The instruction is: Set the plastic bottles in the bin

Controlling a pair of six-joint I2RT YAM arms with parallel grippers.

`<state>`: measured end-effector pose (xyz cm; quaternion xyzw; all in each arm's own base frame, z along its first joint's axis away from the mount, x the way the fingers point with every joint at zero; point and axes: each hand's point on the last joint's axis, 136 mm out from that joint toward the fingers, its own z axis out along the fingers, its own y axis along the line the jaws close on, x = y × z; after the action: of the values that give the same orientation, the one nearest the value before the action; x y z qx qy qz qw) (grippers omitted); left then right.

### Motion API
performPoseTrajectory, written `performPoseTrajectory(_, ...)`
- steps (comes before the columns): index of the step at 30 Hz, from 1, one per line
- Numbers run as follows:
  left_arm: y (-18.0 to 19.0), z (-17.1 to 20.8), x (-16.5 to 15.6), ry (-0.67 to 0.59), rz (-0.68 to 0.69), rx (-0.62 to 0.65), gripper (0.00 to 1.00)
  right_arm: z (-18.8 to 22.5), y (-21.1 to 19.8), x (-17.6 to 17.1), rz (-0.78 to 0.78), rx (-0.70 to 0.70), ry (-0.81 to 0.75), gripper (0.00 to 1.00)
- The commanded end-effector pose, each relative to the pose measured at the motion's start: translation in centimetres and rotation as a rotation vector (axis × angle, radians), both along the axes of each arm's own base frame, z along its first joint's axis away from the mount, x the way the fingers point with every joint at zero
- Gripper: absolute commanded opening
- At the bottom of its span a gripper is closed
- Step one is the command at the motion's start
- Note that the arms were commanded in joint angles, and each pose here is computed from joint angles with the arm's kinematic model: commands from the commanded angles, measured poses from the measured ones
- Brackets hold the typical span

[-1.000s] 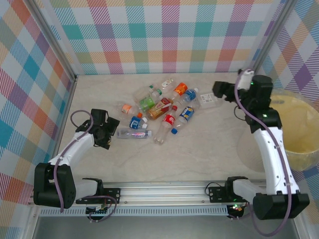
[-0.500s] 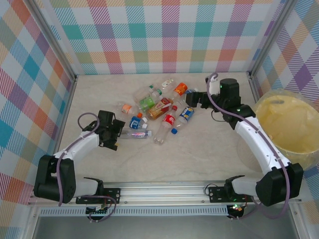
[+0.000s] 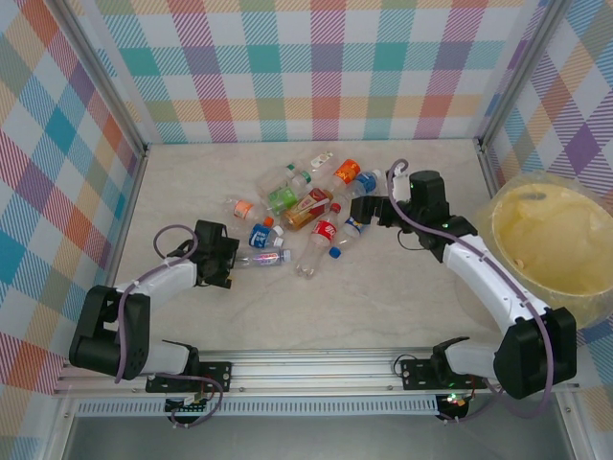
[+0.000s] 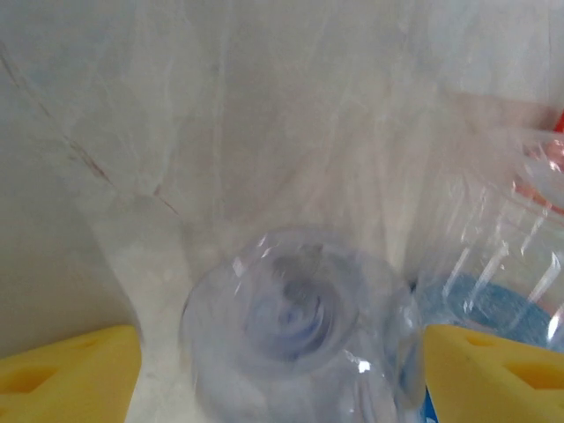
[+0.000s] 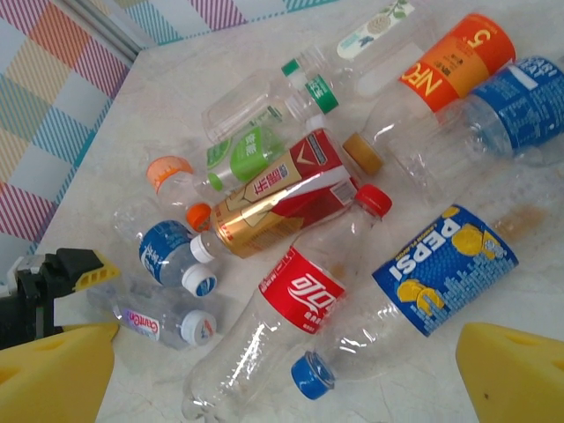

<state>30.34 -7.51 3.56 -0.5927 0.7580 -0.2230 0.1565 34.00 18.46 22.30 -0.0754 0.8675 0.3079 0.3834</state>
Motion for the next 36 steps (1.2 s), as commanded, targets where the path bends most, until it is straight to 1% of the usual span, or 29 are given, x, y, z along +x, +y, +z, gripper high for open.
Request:
performPoseTrajectory(1, 0.3, -0.6, 0.7, -0.036, 0.045, 0.015, 0.79, 1.1, 0.1, -0.5, 0.002, 0.015, -0.053, 1.0)
performPoseTrajectory(6, 0.5, -1.1, 1.2, -0.052, 0.051, 0.027, 0.71, 0.8, -0.1, -1.0, -0.003, 0.01, -0.06, 1.0)
performPoseTrajectory(11, 0.7, -1.0, 1.3, -0.072, 0.052, 0.037, 0.63, 0.3, 0.5, -1.8, 0.028, 0.008, -0.068, 1.0)
performPoseTrajectory(16, 1.2, 0.3, 1.4, -0.095, 0.014, 0.096, 0.58, 0.0, 1.2, -2.7, 0.062, -0.001, -0.084, 1.0)
performPoseTrajectory(18, 1.5, 0.7, 1.1, -0.092, 0.0, 0.124, 0.57, -0.1, 1.4, -2.8, 0.069, 0.0, -0.083, 1.0)
performPoseTrajectory(21, 2.1, 1.6, 1.0, -0.125, -0.008, 0.162, 0.56, -0.6, 1.7, -3.1, 0.083, -0.006, -0.076, 1.0)
performPoseTrajectory(24, 2.2, 3.8, 1.7, -0.225, -0.045, 0.193, 0.56, -0.7, 2.4, -3.3, 0.107, -0.011, -0.082, 1.0)
performPoseTrajectory(27, 2.0, 7.3, 2.7, -0.34, -0.116, 0.243, 0.54, -0.6, 3.2, -3.3, 0.129, -0.008, -0.099, 1.0)
performPoseTrajectory(29, 1.5, 10.2, 3.4, -0.416, -0.19, 0.279, 0.53, -0.5, 4.0, -3.1, 0.143, -0.001, -0.105, 1.0)
performPoseTrajectory(32, 0.1, 14.4, 4.5, -0.523, -0.309, 0.324, 0.52, -0.9, 4.9, -2.3, 0.132, -0.01, -0.059, 1.0)
performPoseTrajectory(36, -2.9, 18.9, 5.4, -0.668, -0.484, 0.354, 0.52, -0.5, 7.3, -2.5, 0.212, 0.038, -0.05, 1.0)
